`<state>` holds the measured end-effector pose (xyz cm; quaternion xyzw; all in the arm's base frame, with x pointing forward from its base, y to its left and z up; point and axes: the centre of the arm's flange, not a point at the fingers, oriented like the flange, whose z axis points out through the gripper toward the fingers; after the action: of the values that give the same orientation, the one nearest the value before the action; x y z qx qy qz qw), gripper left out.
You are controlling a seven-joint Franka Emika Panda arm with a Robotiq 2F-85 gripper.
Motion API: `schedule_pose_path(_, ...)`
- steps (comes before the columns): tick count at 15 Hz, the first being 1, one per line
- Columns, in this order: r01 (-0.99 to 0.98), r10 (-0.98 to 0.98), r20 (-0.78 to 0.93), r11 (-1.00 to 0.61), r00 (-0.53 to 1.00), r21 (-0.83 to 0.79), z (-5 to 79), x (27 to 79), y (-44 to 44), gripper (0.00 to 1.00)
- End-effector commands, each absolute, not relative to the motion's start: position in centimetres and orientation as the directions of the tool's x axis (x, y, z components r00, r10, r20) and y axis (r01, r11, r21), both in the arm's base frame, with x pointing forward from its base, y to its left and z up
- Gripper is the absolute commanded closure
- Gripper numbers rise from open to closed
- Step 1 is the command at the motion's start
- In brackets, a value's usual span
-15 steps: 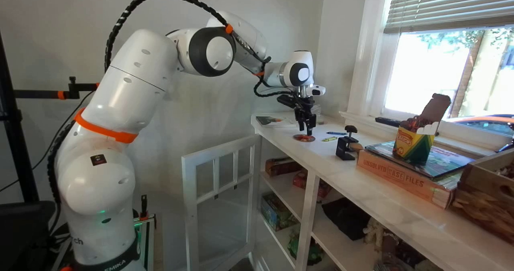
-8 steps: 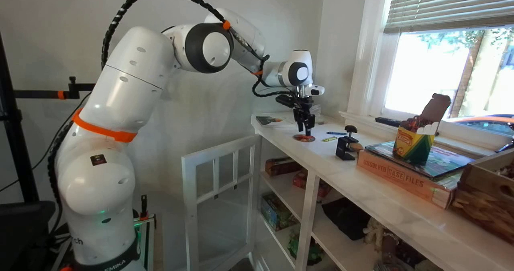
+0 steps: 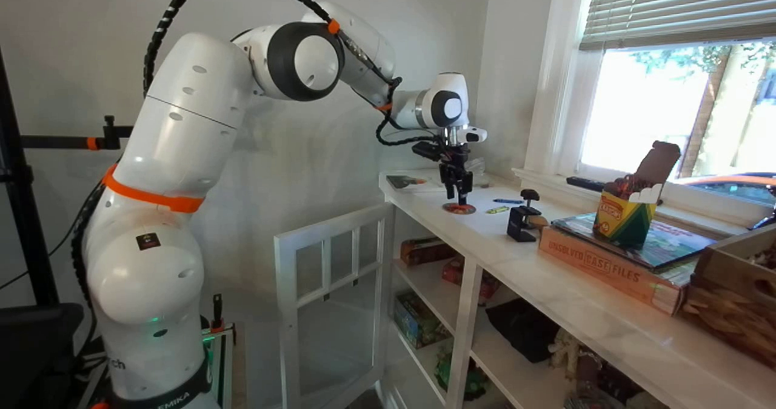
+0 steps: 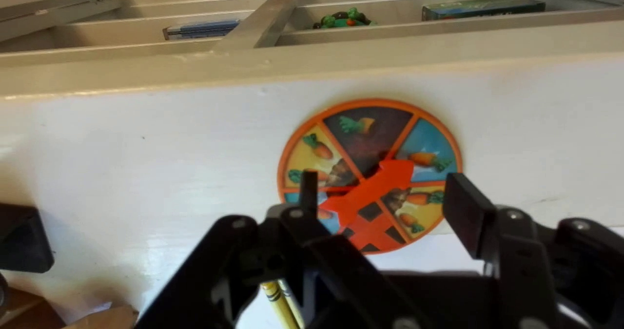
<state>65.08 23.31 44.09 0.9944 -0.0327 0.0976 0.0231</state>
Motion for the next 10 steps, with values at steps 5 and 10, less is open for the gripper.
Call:
schedule_pose_path(5, -0.094, -0.082, 0.162, -0.993, 0.983, 0.066, 42.3, 63.2, 21.8, 0.32)
schedule_pose_path(10, -0.107, -0.095, 0.165, -0.992, 0.982, 0.061, 42.2, 63.6, 21.3, 0.29)
